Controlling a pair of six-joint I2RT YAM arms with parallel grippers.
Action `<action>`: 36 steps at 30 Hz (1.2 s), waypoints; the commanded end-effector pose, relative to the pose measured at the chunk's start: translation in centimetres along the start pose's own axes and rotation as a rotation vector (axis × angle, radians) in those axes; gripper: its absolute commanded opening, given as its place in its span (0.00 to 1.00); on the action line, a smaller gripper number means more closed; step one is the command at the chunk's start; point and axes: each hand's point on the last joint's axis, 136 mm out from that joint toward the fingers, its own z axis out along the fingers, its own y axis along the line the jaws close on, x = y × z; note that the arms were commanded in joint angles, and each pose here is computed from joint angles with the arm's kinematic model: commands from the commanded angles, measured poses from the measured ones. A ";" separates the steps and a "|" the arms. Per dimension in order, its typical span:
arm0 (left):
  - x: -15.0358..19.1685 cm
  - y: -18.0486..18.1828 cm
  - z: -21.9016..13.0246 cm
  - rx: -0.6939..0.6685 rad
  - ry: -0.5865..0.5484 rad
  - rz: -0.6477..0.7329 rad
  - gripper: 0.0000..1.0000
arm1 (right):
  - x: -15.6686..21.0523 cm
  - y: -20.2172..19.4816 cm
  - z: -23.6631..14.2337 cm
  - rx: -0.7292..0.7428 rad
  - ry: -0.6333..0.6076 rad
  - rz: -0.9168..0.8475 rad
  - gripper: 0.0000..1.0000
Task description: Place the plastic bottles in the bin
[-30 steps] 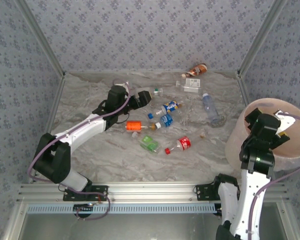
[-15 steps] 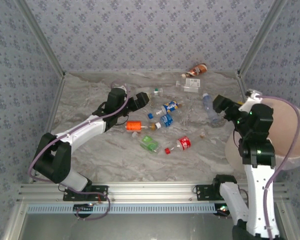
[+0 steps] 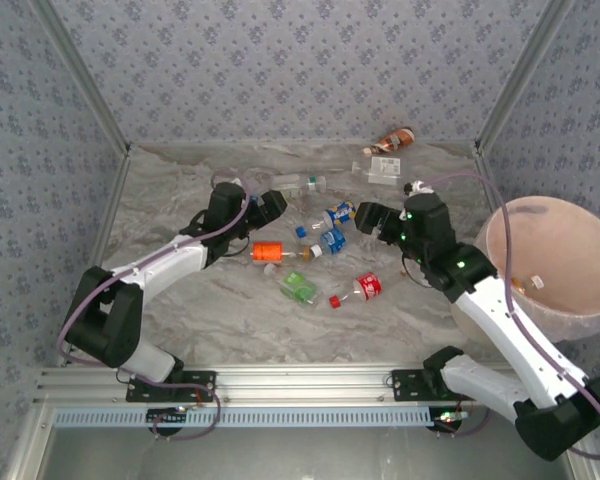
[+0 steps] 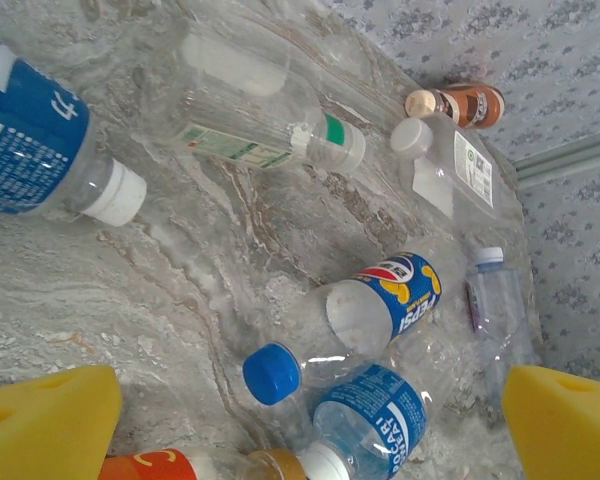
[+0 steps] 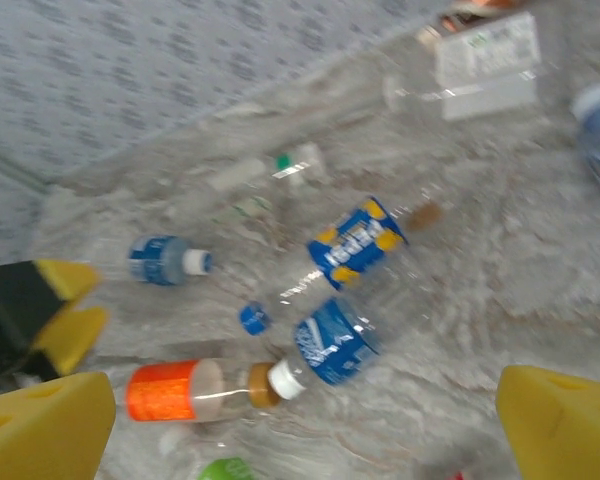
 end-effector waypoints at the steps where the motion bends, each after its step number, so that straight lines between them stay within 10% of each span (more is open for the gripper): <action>1: -1.0 -0.3 -0.7 0.038 -0.029 -0.030 0.98 | 1.3 -4.2 1.1 0.232 -0.012 0.133 1.00; 17: -0.4 0.1 -0.8 0.032 0.050 0.045 0.98 | 10.8 -13.6 5.8 0.752 0.117 0.551 0.98; 36: -1.0 1.7 -1.1 -0.042 0.035 0.044 0.98 | 14.7 -14.5 13.0 0.668 0.162 0.630 0.84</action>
